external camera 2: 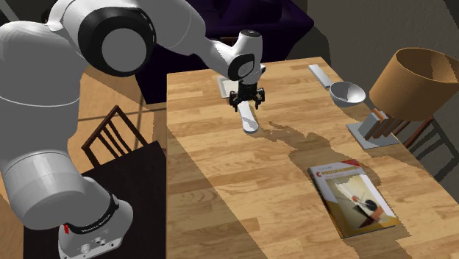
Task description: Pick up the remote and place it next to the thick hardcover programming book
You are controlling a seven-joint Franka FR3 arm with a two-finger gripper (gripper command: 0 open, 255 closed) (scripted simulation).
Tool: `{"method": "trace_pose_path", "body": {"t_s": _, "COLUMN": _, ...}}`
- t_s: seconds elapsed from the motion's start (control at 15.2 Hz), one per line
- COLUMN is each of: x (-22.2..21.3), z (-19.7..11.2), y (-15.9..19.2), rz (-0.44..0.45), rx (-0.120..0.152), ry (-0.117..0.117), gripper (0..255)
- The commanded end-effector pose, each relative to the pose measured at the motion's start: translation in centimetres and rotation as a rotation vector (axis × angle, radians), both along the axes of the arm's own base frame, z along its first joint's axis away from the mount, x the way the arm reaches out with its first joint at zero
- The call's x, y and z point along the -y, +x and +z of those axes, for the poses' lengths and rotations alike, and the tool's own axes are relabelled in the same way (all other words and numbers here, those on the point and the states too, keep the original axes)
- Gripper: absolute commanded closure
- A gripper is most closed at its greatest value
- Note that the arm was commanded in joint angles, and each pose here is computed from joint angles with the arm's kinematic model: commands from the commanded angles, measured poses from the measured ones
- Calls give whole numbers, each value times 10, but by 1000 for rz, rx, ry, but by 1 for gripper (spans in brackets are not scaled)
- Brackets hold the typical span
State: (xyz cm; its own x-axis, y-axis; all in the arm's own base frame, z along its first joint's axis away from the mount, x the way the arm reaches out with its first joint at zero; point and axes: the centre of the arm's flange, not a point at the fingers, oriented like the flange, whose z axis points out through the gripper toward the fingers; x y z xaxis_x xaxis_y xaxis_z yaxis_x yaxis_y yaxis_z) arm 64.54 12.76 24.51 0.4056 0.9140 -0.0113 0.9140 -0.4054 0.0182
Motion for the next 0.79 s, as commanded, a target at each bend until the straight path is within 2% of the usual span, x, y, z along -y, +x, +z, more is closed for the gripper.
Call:
{"method": "trace_pose_path", "body": {"t_s": 0.0, "x": 0, "z": -11, "y": 2, "rz": 7, "rx": 2, "ry": 0, "gripper": 0}}
{"method": "trace_pose_path", "body": {"t_s": 0.33, "x": 0, "z": -35, "y": 2, "rz": 7, "rx": 2, "ry": 0, "gripper": 0}}
{"method": "trace_pose_path", "body": {"t_s": 0.73, "x": 0, "z": -35, "y": 2, "rz": 7, "rx": 2, "ry": 0, "gripper": 0}}
